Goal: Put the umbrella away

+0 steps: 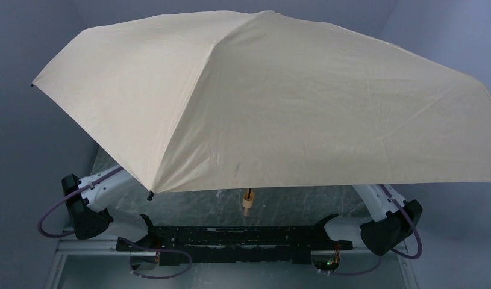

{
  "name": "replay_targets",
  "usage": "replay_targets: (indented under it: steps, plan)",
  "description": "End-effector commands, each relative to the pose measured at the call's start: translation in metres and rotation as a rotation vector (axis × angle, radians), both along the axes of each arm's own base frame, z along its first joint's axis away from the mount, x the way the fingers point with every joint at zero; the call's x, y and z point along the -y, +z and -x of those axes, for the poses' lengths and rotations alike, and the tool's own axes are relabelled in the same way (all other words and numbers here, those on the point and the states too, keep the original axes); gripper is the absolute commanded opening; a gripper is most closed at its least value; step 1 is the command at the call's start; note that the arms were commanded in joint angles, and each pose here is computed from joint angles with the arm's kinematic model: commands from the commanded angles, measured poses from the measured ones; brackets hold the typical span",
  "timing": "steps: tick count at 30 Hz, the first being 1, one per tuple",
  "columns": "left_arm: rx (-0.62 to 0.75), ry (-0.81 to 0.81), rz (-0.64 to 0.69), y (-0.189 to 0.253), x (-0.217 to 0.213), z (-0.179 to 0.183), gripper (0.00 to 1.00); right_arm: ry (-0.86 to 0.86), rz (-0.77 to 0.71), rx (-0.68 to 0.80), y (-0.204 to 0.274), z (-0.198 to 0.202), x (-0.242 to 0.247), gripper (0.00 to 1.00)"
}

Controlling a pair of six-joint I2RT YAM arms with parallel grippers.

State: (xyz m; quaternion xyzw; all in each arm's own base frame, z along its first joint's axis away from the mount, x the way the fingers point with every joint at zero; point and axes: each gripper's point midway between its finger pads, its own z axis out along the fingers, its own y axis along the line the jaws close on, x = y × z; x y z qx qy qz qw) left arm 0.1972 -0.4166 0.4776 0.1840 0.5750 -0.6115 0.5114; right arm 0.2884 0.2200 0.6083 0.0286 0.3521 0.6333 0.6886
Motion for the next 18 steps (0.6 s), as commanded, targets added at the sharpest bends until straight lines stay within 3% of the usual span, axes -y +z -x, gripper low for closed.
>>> replay_targets:
  steps: [1, 11, 18]
  plan:
    - [0.080, -0.038, 0.070, 0.028, -0.007, 0.015, 0.05, 0.035, 0.029, -0.006, -0.006, 0.000, -0.007, 0.53]
    - [0.082, -0.017, 0.076, 0.031, -0.012, 0.014, 0.05, 0.049, 0.048, -0.023, -0.021, 0.010, -0.005, 0.56]
    - [0.074, -0.005, 0.081, 0.030, -0.014, 0.012, 0.05, 0.038, 0.061, -0.036, -0.029, 0.013, -0.002, 0.47]
